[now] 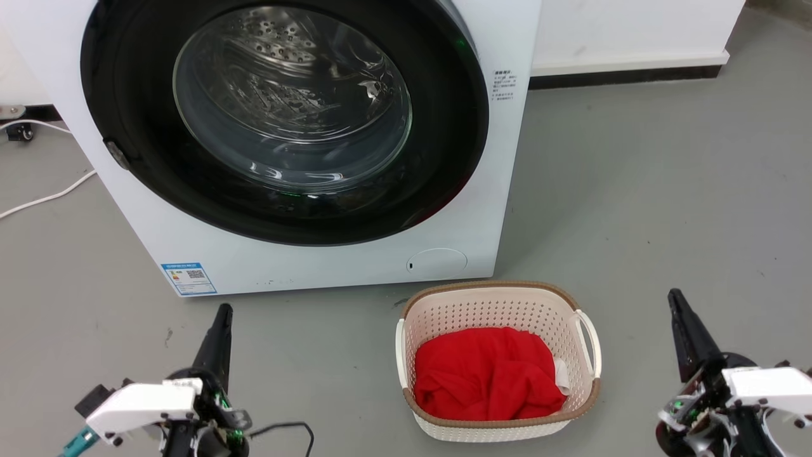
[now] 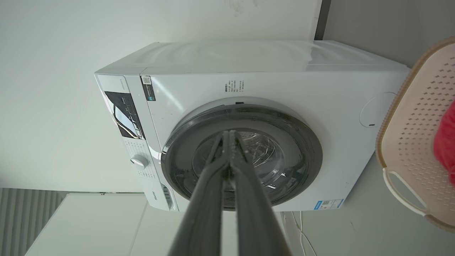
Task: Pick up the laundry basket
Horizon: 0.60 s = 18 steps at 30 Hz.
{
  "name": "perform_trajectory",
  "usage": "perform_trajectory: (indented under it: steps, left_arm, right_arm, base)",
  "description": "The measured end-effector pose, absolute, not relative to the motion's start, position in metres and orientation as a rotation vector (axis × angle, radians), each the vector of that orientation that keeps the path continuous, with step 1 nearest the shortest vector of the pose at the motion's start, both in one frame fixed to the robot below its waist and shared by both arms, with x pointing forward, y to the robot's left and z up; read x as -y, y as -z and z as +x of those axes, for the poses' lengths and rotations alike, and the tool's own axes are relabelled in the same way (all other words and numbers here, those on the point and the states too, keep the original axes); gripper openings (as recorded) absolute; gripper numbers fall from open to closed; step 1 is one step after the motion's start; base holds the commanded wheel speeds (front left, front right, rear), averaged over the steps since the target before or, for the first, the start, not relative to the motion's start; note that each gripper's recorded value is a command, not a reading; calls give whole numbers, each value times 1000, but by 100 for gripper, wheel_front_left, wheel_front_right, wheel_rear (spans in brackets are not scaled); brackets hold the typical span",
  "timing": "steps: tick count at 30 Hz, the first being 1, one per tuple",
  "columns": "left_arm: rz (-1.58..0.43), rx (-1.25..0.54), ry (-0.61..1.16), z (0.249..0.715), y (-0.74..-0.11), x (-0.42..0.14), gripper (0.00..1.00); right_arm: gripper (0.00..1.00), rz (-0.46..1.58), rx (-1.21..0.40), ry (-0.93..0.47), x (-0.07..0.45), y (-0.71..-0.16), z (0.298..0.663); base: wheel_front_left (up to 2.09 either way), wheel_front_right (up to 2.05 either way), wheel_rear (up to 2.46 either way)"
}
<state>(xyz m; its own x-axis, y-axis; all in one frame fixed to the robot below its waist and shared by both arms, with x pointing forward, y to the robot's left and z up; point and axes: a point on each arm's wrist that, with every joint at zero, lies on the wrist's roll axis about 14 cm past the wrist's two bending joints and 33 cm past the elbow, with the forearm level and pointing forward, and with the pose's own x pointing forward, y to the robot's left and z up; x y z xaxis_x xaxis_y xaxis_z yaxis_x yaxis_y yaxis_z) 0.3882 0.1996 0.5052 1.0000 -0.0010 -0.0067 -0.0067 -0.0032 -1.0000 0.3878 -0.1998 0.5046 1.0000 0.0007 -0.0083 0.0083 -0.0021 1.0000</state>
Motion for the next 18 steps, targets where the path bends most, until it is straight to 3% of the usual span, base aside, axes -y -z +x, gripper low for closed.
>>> perform_trajectory:
  steps: [1, 10, 18]
  left_arm:
    - [-1575, -11, -9, 388, -503, -199, 100]
    - [-1535, -42, -66, 378, -485, -200, 100]
    - [-1368, -22, -64, 381, -494, -201, 100]
  right_arm:
    - [100, 1573, -13, 12, 200, -502, 387]
    - [100, 1547, -45, 91, 205, -479, 375]
    - [100, 1335, -6, 65, 207, -495, 378]
  base:
    - [0, 0, 0]
    - [0, 0, 0]
    - [0, 0, 0]
